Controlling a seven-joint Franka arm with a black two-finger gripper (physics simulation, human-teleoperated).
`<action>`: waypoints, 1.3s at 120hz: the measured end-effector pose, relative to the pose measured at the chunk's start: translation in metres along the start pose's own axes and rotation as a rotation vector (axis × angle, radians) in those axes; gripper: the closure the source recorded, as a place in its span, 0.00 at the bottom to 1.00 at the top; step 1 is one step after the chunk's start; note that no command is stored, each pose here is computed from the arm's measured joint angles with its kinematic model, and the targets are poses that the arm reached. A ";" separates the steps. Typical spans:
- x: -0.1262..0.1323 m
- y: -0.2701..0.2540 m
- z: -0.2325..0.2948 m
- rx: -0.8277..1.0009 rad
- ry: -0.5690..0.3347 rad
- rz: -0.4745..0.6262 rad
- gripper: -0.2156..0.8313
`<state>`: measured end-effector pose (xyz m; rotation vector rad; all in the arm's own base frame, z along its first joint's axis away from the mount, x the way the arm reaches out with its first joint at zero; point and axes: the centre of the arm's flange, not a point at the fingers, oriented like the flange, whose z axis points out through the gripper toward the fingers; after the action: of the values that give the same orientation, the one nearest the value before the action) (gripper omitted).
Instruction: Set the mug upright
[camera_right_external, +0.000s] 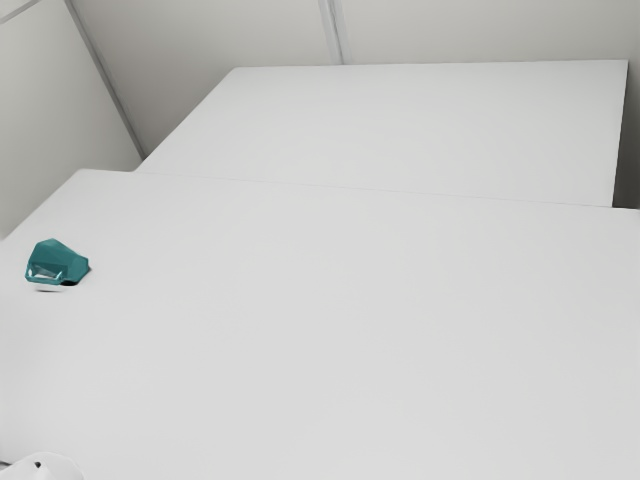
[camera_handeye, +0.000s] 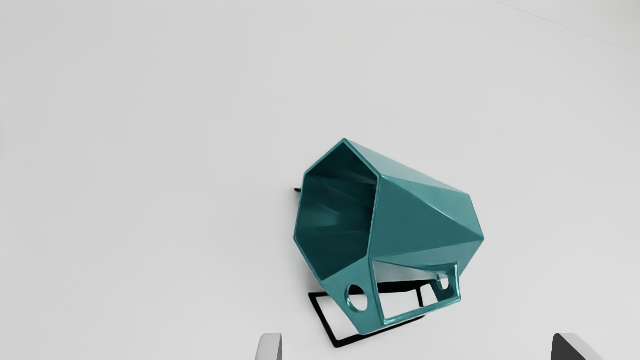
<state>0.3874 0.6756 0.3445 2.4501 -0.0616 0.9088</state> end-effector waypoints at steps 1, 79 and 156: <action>0.000 0.000 0.000 0.001 0.001 0.000 0.22; 0.027 -0.009 0.065 0.020 0.037 0.046 0.22; 0.027 -0.005 0.121 -0.065 0.022 0.010 0.22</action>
<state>0.4816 0.6247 0.2812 2.3820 -0.0939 0.9233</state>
